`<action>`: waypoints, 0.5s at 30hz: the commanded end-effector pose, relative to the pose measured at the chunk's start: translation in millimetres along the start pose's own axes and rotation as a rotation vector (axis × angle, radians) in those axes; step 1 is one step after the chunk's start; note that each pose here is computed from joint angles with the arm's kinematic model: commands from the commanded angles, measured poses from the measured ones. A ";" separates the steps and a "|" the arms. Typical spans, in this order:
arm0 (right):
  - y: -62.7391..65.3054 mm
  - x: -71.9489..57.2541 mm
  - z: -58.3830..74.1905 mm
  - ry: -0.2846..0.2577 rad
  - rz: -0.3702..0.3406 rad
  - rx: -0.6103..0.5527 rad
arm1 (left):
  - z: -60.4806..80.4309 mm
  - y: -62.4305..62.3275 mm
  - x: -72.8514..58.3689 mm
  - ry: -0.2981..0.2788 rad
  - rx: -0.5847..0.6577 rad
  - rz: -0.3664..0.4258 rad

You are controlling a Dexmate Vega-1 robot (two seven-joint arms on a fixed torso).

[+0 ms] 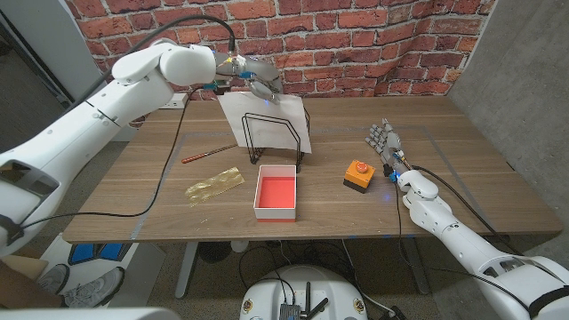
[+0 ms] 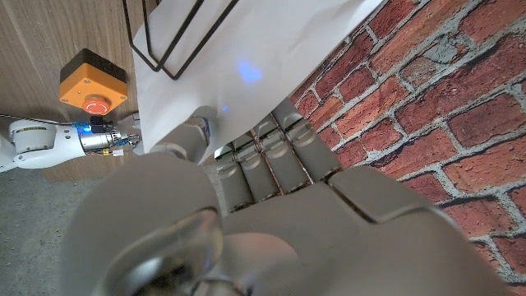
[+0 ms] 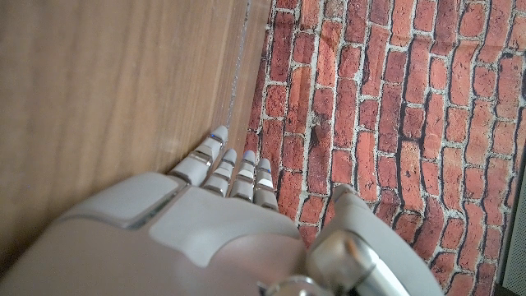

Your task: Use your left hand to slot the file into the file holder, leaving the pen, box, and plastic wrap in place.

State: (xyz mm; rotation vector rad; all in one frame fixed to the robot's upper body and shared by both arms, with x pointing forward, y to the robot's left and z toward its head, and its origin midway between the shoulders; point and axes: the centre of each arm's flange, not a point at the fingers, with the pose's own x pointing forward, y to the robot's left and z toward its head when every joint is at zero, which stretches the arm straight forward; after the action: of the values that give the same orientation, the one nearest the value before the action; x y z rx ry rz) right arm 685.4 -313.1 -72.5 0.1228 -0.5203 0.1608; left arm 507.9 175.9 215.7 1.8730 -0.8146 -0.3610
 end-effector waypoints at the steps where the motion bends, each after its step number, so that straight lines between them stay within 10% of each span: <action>1: -1.0 -3.2 3.7 -0.004 0.002 0.002 | -0.5 -7.1 7.7 -0.008 -0.019 -0.009; 15: -1.0 -1.4 4.5 -0.003 0.004 0.010 | -1.1 -9.5 13.8 -0.021 -0.023 -0.030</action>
State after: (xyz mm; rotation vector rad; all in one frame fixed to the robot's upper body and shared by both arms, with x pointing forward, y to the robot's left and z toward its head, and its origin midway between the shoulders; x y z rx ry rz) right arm 681.8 -314.8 -70.7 0.1249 -0.5231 0.1650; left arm 517.4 172.6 209.8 1.8639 -0.8007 -0.3877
